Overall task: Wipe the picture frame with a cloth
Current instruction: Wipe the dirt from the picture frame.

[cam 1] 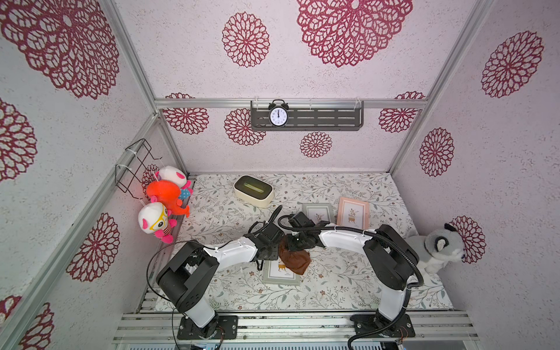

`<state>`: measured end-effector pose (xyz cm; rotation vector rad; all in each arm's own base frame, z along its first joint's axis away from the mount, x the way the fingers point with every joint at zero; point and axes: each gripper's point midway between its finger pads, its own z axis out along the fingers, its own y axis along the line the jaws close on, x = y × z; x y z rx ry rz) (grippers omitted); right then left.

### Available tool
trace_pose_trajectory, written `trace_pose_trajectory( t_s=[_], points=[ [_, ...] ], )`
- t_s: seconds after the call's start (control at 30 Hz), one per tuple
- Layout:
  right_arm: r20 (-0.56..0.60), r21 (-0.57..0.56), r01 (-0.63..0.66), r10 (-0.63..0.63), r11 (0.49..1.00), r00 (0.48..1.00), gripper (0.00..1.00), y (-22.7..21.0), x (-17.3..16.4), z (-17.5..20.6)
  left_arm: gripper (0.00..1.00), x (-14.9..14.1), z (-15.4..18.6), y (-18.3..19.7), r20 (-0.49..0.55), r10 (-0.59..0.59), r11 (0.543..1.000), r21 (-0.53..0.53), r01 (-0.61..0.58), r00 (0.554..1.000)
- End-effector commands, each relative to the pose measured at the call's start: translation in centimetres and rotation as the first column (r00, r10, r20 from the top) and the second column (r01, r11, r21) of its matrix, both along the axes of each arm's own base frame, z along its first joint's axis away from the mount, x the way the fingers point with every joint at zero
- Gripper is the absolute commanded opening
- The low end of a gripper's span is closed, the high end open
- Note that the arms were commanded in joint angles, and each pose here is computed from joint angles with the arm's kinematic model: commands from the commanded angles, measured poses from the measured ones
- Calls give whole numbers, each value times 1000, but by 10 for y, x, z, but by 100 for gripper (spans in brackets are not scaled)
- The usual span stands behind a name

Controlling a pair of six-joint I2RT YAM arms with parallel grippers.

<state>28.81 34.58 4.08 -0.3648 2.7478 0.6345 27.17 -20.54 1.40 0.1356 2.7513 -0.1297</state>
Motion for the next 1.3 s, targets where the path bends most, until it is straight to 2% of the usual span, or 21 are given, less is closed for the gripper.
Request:
trace_pose_trajectory(
  t_s=[0.0, 0.2, 0.4, 0.57, 1.03, 1.13, 1.27],
  points=[
    [19, -10, 24, -24, 1000, 1000, 0, 8, 11, -8, 0, -76, -43, 54, -297, 14, 975, 216, 52, 955],
    [45, -54, 110, -108, 992, 993, 0, -29, 26, -10, 0, -75, -43, 54, -293, 19, 974, 219, 48, 956],
    [47, -54, 154, -152, 987, 987, 0, -66, 20, 0, 0, -67, -44, 49, -281, 12, 973, 225, 54, 960],
    [51, 3, 131, -131, 991, 990, 0, -54, 18, 8, 0, -63, -47, 45, -290, -3, 971, 226, 71, 957],
    [38, 67, 60, -62, 996, 997, 0, 7, 40, -4, 0, -59, -48, 40, -266, -13, 976, 205, 69, 964],
    [21, 40, 52, -53, 998, 998, 0, 3, 33, -14, 0, -57, -48, 41, -255, -9, 976, 207, 64, 967],
    [29, -49, 97, -96, 994, 995, 0, -30, 26, -23, 0, -53, -48, 41, -242, -5, 975, 216, 58, 970]
  ],
)
